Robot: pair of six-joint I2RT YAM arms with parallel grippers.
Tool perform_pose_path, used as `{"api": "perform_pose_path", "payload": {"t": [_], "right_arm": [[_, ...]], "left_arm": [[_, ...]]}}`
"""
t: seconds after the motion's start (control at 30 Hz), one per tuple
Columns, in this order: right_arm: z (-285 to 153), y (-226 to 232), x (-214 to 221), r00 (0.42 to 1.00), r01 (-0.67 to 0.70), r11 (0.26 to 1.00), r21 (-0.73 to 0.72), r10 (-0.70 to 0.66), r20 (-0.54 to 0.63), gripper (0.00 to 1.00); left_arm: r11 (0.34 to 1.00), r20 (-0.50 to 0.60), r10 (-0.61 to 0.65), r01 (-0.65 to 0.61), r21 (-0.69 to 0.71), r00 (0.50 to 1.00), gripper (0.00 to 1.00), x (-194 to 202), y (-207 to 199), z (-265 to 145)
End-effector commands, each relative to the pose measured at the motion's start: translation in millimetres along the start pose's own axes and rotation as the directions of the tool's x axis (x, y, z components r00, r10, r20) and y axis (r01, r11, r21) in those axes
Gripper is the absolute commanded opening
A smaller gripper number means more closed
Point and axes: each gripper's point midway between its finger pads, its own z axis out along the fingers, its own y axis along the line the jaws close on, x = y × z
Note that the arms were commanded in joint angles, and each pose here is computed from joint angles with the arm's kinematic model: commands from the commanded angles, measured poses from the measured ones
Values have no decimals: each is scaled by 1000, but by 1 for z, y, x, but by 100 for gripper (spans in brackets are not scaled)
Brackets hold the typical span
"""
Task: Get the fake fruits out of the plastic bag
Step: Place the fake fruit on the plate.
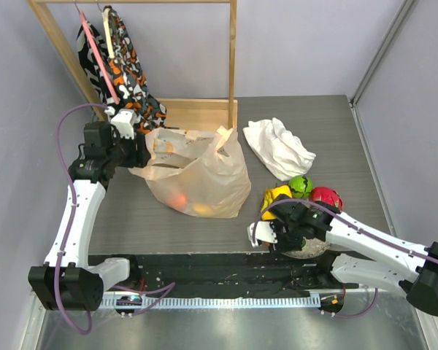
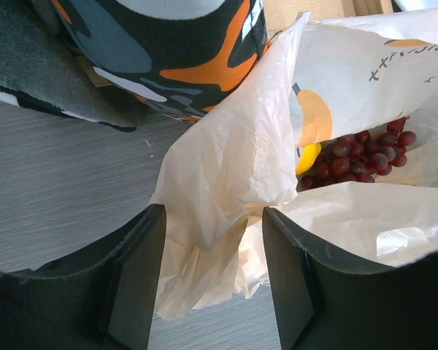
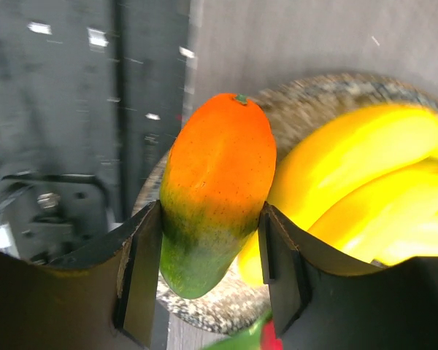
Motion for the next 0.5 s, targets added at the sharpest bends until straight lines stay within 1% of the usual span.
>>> {"api": "perform_pose_path", "payload": {"t": [0.0, 0.03, 0.1, 0.13, 0.2, 0.23, 0.3, 0.33, 0.43, 0.47], "right_arm": [[6, -20, 14, 994, -78, 989, 128, 88, -73, 45], [5, -23, 20, 991, -80, 985, 154, 96, -97, 45], [4, -20, 20, 992, -85, 985, 150, 99, -84, 48], [3, -20, 18, 993, -75, 986, 149, 87, -75, 54], [-1, -17, 8, 997, -69, 989, 130, 73, -24, 59], [-3, -16, 6, 998, -55, 992, 118, 57, -17, 62], [-11, -11, 0, 999, -39, 995, 89, 39, 10, 65], [-14, -11, -2, 999, -34, 996, 86, 33, 17, 72], [-28, -12, -10, 999, -17, 996, 86, 13, 43, 80], [-31, -12, -12, 999, -9, 996, 87, 5, 45, 80]], "left_arm": [[1000, 78, -5, 3, 20, 997, 59, -19, -5, -7], [1000, 80, -6, 4, 22, 997, 59, -20, -5, -6], [1000, 81, -7, 5, 28, 997, 59, -20, -6, -6], [999, 80, -9, 7, 31, 997, 59, -20, -7, -6], [999, 80, -9, 6, 34, 997, 59, -20, -7, -6], [999, 80, -9, 6, 34, 997, 59, -20, -7, -6], [999, 80, -11, 8, 39, 997, 59, -20, -8, -6], [999, 80, -11, 7, 42, 997, 59, -20, -9, -6], [999, 81, -10, 7, 39, 997, 59, -20, -8, -6], [999, 83, -10, 7, 39, 997, 59, -21, -8, -7]]}}
